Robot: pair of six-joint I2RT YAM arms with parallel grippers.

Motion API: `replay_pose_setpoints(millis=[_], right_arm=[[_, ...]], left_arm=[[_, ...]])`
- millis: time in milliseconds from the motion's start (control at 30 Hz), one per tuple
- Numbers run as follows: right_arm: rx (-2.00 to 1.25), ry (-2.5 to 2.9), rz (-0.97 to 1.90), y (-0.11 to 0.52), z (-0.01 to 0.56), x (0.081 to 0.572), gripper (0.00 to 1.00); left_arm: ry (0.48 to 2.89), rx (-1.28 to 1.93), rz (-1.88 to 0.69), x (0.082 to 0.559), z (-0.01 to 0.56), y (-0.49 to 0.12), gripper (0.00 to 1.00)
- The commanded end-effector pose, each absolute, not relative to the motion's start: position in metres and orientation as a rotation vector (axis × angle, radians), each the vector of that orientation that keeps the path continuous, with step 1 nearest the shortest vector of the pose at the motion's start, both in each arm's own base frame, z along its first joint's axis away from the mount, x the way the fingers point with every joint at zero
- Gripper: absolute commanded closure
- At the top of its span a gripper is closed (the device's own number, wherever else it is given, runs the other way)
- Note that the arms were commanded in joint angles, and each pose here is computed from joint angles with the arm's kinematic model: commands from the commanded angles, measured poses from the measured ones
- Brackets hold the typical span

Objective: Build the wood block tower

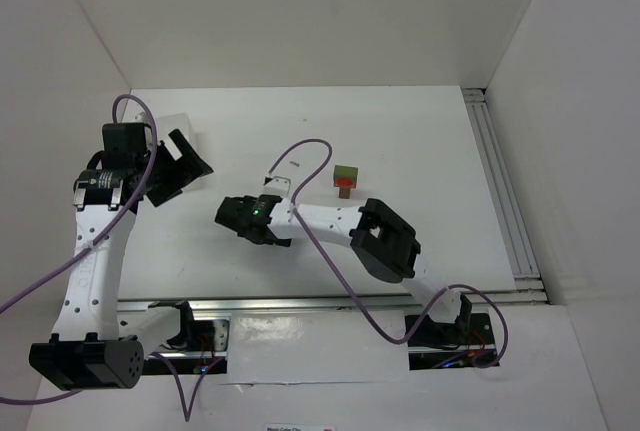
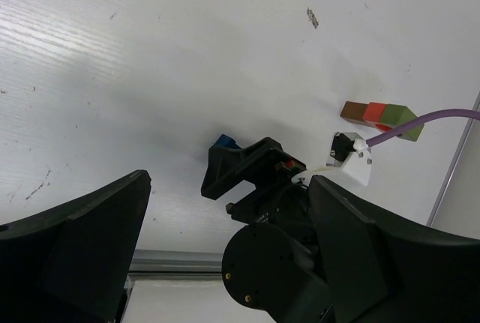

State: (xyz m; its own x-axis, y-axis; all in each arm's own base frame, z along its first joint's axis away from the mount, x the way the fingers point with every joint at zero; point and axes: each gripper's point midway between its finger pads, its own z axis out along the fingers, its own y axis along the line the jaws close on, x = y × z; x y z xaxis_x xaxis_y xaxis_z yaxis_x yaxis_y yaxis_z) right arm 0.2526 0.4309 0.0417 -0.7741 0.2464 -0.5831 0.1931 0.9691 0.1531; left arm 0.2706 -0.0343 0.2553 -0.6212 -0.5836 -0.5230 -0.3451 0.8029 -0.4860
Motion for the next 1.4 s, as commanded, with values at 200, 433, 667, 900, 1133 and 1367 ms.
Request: replay_pose_setpoints(millis=[200,433,667,900,1133,1367], right_arm=[[0.297,2.434,0.086,0.437,0.042,0.267,0.13],[0.308,2.432,0.082,0.434,0.042,0.271,0.15],[0.298,2.423,0.080,0.431,0.045,0.271,0.20],[0.295,2.426,0.070,0.428,0.042,0.270,0.25],[0.241,2.414,0.091,0.422,0.060,0.273,0.30],[0.005,2.333,0.133,0.389,0.156,0.286,0.30]], left_arm=[[2.260,-0.637,-0.472,0.273,0.264,-0.036,0.00],[2.260,-0.637,-0.472,0.274,0.262,-0.036,0.00],[2.271,-0.637,-0.482,0.273,0.259,-0.038,0.00],[2.272,-0.632,-0.492,0.273,0.257,-0.039,0.00],[2.260,-0.638,-0.471,0.273,0.258,-0.036,0.00],[2.250,-0.668,-0.429,0.274,0.257,-0.030,0.00]])
